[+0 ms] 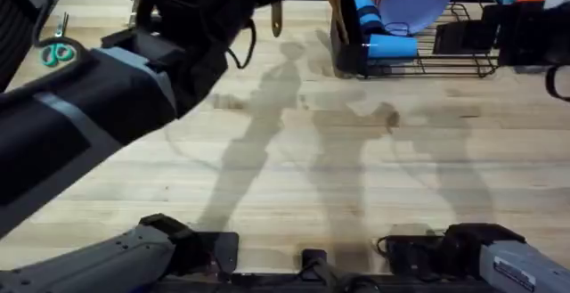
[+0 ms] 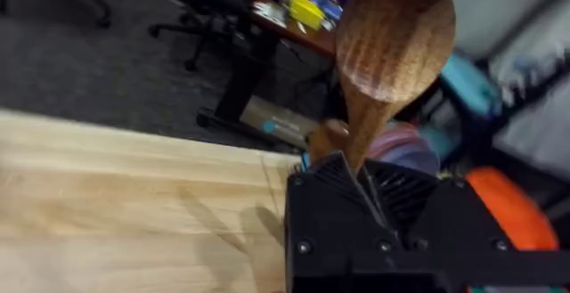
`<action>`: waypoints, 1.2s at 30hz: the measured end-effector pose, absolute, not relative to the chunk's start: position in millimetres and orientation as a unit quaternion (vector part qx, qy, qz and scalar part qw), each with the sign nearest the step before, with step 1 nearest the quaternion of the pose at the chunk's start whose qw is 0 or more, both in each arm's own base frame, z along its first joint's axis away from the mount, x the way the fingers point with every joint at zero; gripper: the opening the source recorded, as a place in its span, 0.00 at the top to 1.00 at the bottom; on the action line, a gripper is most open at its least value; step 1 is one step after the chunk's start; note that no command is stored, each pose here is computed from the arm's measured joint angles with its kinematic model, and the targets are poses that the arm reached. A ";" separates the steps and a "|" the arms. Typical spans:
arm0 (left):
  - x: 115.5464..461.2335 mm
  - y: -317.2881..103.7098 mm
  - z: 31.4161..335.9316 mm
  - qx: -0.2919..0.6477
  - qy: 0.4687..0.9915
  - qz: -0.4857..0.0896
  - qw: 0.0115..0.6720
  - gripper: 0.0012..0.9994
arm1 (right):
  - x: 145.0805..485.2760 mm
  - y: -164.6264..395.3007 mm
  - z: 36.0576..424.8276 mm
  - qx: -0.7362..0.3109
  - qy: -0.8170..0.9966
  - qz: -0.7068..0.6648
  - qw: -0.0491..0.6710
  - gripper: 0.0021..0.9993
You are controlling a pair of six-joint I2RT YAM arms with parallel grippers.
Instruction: Pick up the spoon on the table one by one and put them onto the rack
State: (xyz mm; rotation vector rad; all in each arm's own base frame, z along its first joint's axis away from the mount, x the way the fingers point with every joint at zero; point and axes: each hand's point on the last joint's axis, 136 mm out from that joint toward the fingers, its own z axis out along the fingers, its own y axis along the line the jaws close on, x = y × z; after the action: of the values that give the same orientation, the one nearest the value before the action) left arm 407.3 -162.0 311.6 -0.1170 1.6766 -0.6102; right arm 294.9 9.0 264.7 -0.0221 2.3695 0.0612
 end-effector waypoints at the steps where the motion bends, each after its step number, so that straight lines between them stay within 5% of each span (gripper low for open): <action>1: 404.1 -169.9 311.8 -0.026 0.732 -0.259 0.629 0.96 | 294.9 9.0 264.7 -0.009 0.926 0.024 0.376 0.00; 6: 385.5 -210.3 324.0 0.081 0.711 -0.247 0.654 0.96 | 294.9 9.0 264.7 -0.009 0.926 0.024 0.376 0.00; 27: 375.3 -237.5 344.6 0.125 0.667 -0.273 0.682 0.96 | 294.9 9.0 264.7 -0.009 0.926 0.024 0.376 0.00; 36: 404.6 -293.3 315.9 0.145 0.670 -0.298 0.664 0.96 | 294.9 9.0 264.7 -0.009 0.926 0.024 0.376 0.00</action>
State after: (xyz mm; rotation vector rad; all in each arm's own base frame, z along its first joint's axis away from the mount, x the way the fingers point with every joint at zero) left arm 404.6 -293.3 315.9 0.3278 1.5146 -0.6729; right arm 294.9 9.0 264.7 -0.0221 2.3695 0.0612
